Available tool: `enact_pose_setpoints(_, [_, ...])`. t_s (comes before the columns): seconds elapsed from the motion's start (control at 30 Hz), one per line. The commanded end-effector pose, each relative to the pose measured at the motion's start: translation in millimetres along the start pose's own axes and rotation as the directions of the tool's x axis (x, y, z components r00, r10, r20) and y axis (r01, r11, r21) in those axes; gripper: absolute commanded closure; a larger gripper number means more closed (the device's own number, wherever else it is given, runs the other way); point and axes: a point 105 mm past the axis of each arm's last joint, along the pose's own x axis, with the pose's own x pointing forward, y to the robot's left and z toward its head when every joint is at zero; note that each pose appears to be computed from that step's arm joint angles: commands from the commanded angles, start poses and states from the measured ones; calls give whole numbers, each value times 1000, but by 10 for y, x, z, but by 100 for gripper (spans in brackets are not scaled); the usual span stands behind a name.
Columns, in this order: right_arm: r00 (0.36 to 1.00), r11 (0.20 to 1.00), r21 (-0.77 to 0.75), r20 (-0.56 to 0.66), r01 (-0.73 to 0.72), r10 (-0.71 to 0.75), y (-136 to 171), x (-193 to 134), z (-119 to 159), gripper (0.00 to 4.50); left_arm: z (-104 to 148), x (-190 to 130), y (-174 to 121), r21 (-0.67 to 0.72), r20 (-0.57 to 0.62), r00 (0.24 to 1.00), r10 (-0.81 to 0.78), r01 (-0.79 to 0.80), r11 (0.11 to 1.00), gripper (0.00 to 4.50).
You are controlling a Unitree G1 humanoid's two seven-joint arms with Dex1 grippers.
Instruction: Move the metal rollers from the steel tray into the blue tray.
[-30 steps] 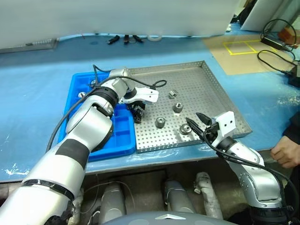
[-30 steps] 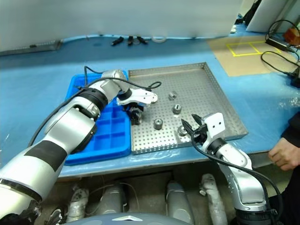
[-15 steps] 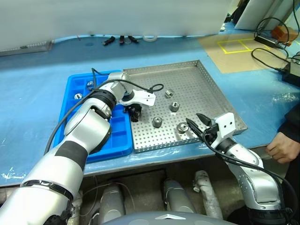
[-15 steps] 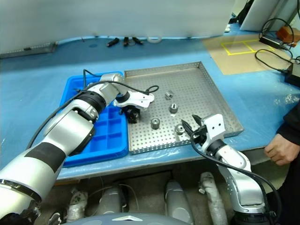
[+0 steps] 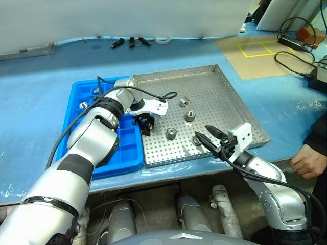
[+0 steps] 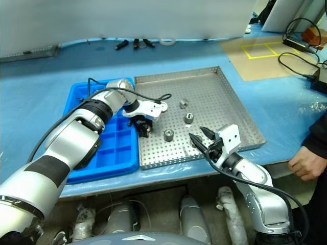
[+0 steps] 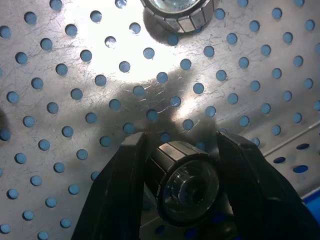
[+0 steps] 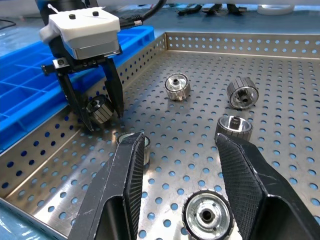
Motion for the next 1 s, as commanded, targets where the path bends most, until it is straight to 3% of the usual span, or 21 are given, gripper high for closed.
enact_pose_setpoints(0.03, [999,1000,-29,43,-11,12,23,2,141,213,-176,-118,-28,-44,-20,1000,9,-10,999,266])
enact_pose_setpoints(0.6, [999,999,-44,44,24,-22,-14,60,113,213,259,-810,151,-28,308,940,149,-148,989,266])
enact_pose_setpoints(0.83, [999,999,-49,49,16,-14,3,84,125,213,324,-1112,197,-153,486,838,246,-196,969,266])
enact_pose_setpoints(1.0, [992,993,-56,56,-106,110,167,119,238,213,356,-1354,150,-167,578,763,291,-239,957,266])
